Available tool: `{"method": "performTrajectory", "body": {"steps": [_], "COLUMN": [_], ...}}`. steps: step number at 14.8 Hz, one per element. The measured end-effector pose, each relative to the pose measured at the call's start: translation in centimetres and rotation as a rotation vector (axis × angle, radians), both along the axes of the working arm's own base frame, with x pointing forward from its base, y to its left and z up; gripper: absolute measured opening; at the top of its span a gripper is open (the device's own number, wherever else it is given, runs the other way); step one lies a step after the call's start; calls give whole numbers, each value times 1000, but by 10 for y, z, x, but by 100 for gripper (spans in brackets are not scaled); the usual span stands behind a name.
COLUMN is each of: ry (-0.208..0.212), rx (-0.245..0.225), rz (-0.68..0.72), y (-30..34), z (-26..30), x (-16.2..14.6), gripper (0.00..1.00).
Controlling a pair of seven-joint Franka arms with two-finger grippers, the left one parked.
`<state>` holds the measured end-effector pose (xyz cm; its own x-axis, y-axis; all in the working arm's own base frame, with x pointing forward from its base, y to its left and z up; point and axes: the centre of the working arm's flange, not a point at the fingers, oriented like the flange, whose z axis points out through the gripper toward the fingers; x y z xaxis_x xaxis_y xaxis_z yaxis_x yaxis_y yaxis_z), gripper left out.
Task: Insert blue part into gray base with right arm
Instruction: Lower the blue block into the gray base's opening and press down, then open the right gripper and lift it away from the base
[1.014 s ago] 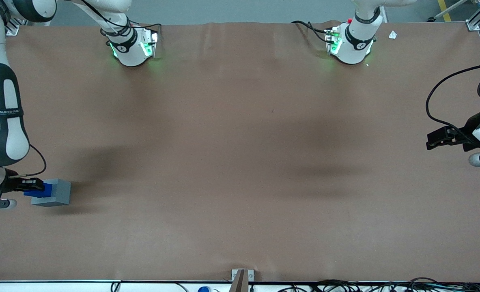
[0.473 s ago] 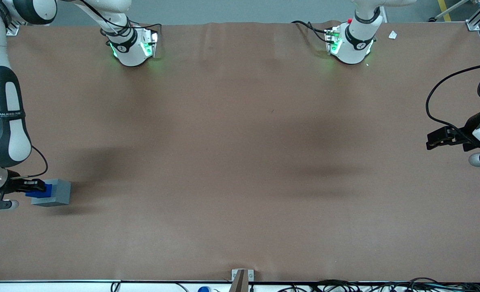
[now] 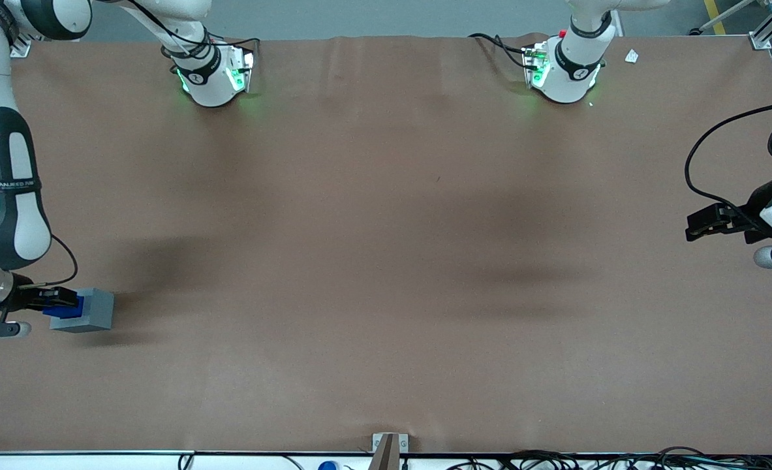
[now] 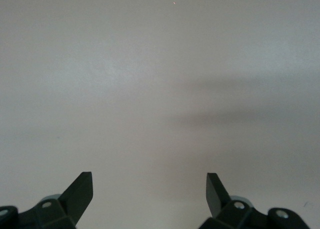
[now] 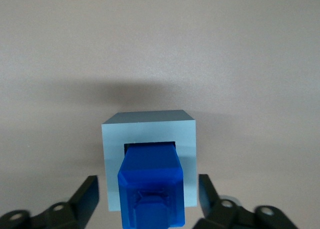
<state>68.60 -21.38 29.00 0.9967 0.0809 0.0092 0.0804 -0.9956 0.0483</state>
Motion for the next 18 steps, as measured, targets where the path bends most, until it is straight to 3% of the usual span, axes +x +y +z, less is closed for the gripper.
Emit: {"method": "performTrajectory", "body": {"steps": [1,6,12,18], "ry": [-2,41,115,77], "rx": [1,26,36,30], "rz": [-1,-26,-83,-93], "y": [0,27,116,179], "z": [4,83,210,303], "x": [1,-5,-45,-114], "gripper": [100,100,100,100]}}
